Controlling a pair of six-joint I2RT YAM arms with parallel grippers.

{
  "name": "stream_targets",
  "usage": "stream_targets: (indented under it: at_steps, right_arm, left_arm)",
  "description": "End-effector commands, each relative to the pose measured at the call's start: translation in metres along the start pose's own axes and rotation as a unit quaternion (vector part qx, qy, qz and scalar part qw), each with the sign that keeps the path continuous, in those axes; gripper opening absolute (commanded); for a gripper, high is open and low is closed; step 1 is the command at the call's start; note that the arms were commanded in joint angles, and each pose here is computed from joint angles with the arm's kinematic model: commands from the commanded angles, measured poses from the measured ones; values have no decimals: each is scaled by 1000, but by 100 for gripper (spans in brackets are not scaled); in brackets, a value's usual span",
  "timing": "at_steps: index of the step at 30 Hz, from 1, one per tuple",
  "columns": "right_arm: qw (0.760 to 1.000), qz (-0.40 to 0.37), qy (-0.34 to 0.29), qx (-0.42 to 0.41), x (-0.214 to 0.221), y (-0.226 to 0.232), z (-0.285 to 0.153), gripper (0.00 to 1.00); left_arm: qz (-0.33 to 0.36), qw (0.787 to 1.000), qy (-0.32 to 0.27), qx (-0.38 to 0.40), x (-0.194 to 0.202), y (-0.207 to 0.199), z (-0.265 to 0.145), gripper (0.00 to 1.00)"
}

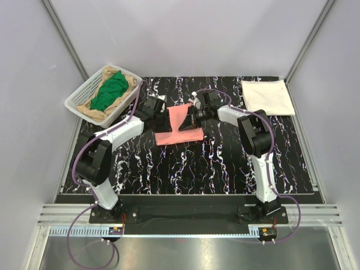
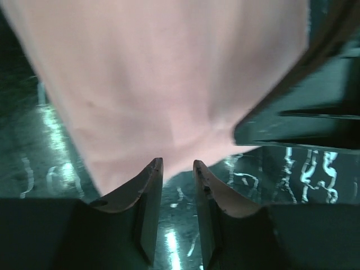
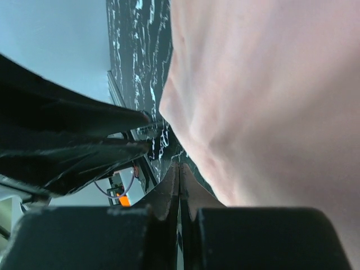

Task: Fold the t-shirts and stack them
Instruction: Fold the tshirt

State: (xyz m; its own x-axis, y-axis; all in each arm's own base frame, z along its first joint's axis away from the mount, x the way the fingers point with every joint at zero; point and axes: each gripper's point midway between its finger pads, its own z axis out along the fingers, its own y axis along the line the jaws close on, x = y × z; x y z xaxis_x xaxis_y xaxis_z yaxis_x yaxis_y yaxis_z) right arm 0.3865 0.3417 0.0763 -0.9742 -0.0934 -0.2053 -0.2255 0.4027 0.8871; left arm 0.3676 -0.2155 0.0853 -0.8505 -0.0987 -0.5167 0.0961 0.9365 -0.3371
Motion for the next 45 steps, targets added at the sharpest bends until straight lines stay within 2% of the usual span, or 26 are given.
stream_targets:
  at_steps: [1,4,9,13,17,19,24,30,34,38,42,43,45]
  right_arm:
    - [1000,-8,13,-4,12,0,1,2]
    - [1000,-1,20,2,18,-14,6,2]
    - [1000,10,20,13,19,-28,7,2]
    - [999,23,12,37,19,-28,1,6]
    - [998,26,8,59,25,-40,-2,6]
    - [997,36,12,63,30,-49,-4,6]
    - [997,30,-2,78,32,-55,-21,6]
    - [994,45,-9,100,40,-76,-33,6]
    - [995,35,-15,92,37,-64,-39,6]
    - [996,24,-27,85,32,-45,-47,8]
    - [993,7,-64,96,20,-16,-64,17]
    - [992,0,-75,103,15,-11,-68,29]
    - [985,-11,-109,134,1,-9,-82,37]
  left_arm:
    - [-5,998,-25,57,-17,-31,-3,32]
    - [-13,999,-3,40,3,-18,15,32]
    - [-18,998,49,-35,48,24,38,31]
    - [-18,996,59,-69,64,43,35,30]
    - [1,993,26,-112,49,56,23,33]
    - [8,992,29,-124,48,60,22,33]
    - [7,991,39,-129,50,61,21,33]
    - [8,991,16,-132,37,59,9,37]
    - [-1,992,7,-130,30,55,-3,38]
    - [-8,994,-26,-107,10,41,-29,42]
    - [-11,993,-53,-101,-7,41,-47,45]
    - [-13,994,-54,-99,-10,42,-47,46]
    - [-23,995,-42,-90,-12,46,-42,46]
